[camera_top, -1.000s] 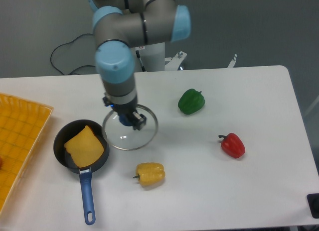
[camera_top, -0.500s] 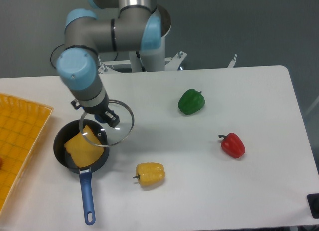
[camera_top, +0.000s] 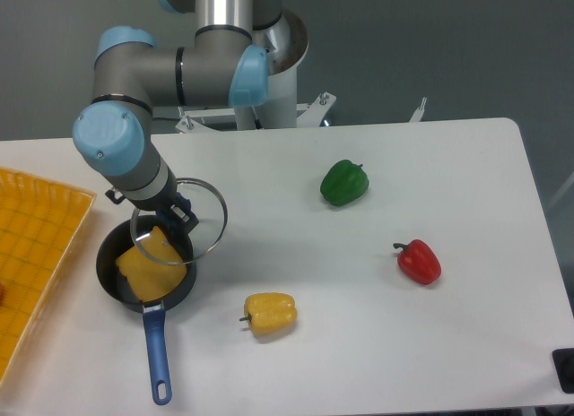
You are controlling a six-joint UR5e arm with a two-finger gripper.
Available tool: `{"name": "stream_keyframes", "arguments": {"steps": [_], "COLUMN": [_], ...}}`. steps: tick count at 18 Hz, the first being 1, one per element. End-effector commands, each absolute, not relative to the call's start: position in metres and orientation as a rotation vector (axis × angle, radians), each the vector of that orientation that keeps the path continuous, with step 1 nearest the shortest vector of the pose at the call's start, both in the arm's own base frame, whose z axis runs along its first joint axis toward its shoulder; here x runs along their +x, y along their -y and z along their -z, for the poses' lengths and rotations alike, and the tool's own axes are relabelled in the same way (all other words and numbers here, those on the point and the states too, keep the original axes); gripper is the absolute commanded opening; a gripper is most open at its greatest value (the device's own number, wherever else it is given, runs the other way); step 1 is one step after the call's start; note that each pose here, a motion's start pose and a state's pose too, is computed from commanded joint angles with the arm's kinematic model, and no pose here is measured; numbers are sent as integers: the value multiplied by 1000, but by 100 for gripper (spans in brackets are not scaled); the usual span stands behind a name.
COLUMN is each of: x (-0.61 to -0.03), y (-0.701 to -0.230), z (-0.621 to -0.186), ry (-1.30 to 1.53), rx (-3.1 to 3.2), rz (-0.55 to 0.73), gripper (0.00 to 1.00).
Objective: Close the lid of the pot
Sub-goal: 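Carry the glass lid toward the black pan with blue handle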
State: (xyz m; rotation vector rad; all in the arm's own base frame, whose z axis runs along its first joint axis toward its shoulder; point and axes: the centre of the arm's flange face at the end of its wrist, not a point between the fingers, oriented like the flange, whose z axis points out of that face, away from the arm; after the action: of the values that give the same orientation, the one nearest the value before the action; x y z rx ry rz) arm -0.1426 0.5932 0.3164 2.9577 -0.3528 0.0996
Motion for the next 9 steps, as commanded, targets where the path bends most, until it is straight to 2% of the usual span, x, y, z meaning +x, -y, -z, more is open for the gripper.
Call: {"name": "stream_keyframes", "arguments": {"steps": [9], "x": [-127], "y": [-609], "z": [-310], "ry": [334], "rx": [2991], "rz": [-110], "gripper": [49]}}
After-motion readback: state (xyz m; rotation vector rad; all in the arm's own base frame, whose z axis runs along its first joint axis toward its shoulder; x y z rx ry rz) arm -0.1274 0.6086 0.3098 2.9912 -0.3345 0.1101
